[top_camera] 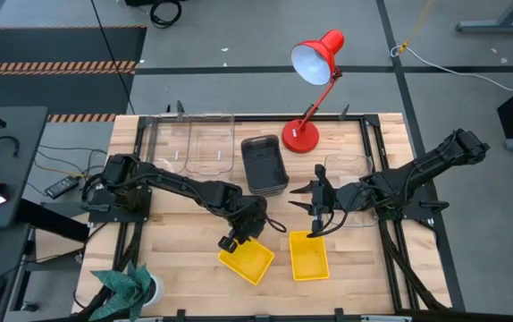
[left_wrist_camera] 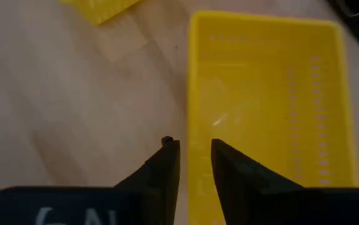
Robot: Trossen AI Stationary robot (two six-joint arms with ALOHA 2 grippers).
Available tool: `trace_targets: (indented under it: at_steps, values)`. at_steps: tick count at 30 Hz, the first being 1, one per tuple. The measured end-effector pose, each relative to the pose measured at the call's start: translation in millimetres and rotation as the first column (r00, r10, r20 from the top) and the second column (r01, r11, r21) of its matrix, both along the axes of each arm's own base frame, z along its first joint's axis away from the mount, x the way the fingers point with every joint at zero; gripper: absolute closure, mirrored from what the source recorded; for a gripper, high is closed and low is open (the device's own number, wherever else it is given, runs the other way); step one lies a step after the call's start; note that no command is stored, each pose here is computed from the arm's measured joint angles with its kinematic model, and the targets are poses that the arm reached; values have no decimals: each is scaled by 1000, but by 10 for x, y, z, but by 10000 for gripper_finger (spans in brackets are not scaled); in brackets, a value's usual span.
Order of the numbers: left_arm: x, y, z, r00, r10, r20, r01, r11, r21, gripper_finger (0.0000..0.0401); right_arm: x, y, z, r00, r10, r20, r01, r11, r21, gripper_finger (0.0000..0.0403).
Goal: Stack baskets by color
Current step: Stack the right yellow bin on the stacked yellow bins
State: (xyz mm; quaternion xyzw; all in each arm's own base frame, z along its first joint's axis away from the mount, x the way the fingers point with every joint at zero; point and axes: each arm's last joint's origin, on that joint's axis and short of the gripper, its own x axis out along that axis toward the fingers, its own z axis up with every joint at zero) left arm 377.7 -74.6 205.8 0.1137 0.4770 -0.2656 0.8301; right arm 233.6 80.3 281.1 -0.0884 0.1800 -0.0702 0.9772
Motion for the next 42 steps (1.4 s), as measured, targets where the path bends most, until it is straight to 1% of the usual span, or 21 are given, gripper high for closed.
trace_targets:
  at_steps: [1, 3, 5, 8, 10, 12, 14, 16, 18, 21, 24, 27, 29, 33, 36, 38, 42]
  values:
    - [-6, 6, 10, 1000, 8, 2, -8, 1000, 16, 301, -2, 4, -8, 1000, 12, -7, -12, 1000, 18, 277]
    - [-11, 9, 22, 1000, 21, 9, -21, 999, 43, 301, 1, 23, -57, 999, 49, -20, -47, 995, 93, 277]
    - [-26, 12, 24, 1000, 28, 0, -28, 998, 62, 305, 12, 39, -158, 997, 60, -53, -51, 986, 161, 277]
    - [-45, 18, 24, 999, 41, -18, -40, 997, 68, 311, 36, 33, -308, 989, 42, -144, -4, 968, 251, 277]
    - [-75, 10, 10, 997, 60, -52, -56, 995, 79, 315, 53, 27, -398, 971, 23, -239, 52, 952, 301, 277]
    - [-121, -9, 27, 995, 64, -70, -56, 992, 117, 318, 70, 36, -464, 940, 7, -340, 112, 938, 327, 277]
    - [-161, -32, 54, 995, 76, -69, -63, 983, 175, 321, 114, 64, -483, 912, 11, -411, 144, 928, 344, 277]
    - [-215, -50, 82, 993, 88, -81, -67, 971, 231, 321, 167, 111, -500, 882, 25, -471, 157, 926, 343, 277]
    - [-270, -59, 131, 992, 95, -85, -69, 961, 268, 321, 234, 183, -505, 857, 56, -512, 143, 929, 342, 277]
    - [-376, -53, 214, 988, 110, -111, -70, 945, 320, 321, 294, 284, -495, 803, 63, -593, 143, 945, 294, 277]
    - [-481, -33, 318, 982, 136, -128, -85, 936, 343, 321, 338, 361, -494, 735, 42, -676, 164, 957, 238, 277]
    - [-577, -24, 404, 979, 159, -128, -108, 936, 336, 321, 390, 439, -456, 702, 30, -712, 177, 960, 215, 276]
    - [-660, -11, 404, 978, 168, -126, -117, 936, 332, 322, 426, 499, -433, 696, 46, -716, 165, 961, 223, 276]
    - [-810, -16, 329, 982, 172, -78, -140, 939, 315, 322, 459, 567, -460, 702, 68, -708, 147, 960, 239, 276]
    - [-892, -38, 292, 983, 178, -33, -160, 942, 296, 322, 483, 560, -512, 691, 50, -722, 174, 957, 232, 276]
    - [-961, -47, 288, 983, 184, -30, -167, 942, 291, 322, 518, 545, -561, 679, 48, -733, 195, 951, 242, 276]
    - [-1063, -74, 345, 980, 200, 8, -195, 945, 261, 322, 572, 523, -655, 654, 45, -756, 213, 947, 240, 276]
